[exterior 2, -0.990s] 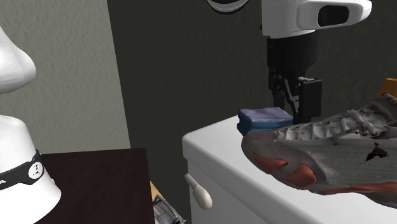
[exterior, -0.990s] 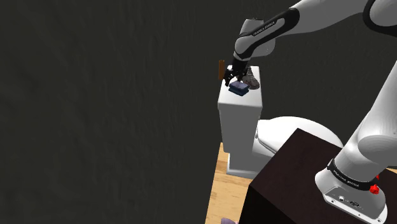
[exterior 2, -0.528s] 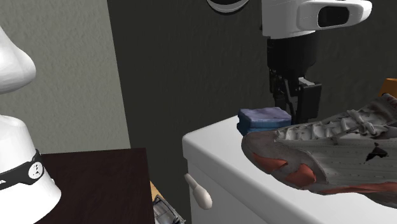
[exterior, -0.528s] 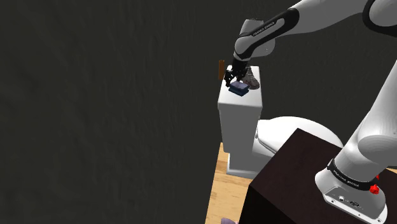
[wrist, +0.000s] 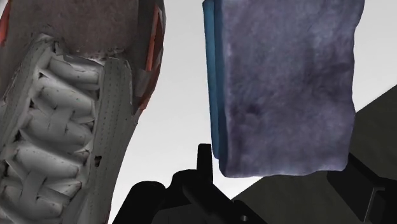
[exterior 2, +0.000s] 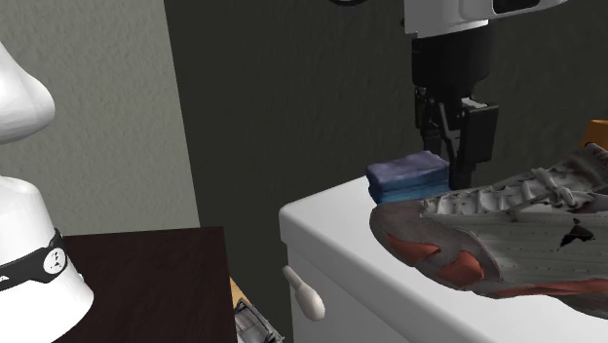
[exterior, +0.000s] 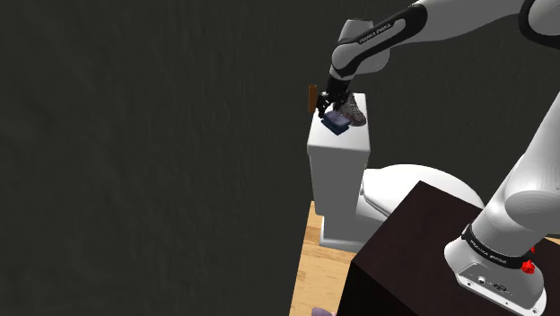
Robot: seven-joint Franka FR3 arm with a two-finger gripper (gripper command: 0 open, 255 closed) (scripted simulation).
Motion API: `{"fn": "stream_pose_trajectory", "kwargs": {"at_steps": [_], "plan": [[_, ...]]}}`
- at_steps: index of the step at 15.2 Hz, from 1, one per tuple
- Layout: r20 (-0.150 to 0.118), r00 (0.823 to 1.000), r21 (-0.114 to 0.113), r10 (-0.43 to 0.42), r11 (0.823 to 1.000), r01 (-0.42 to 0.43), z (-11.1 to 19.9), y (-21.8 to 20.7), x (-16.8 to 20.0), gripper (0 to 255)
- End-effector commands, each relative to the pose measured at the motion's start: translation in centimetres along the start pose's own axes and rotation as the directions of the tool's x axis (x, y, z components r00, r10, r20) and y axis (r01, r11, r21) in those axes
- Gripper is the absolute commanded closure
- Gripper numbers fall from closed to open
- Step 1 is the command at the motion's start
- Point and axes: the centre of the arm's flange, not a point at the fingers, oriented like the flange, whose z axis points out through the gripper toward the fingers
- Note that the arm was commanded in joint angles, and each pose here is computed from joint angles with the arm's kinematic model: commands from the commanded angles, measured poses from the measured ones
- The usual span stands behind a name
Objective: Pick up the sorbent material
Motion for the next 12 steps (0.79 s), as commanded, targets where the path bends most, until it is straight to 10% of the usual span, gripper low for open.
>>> {"fn": "stream_pose_trajectory", "kwargs": {"at_steps": [1, 12], "plan": [[0.0, 1.0, 0.0, 0.0, 1.0, 0.0, -1.0, 0.0, 0.1, 255], [0.0, 1.0, 0.0, 0.0, 1.0, 0.0, -5.7, -0.6, 1.0, 255]]}}
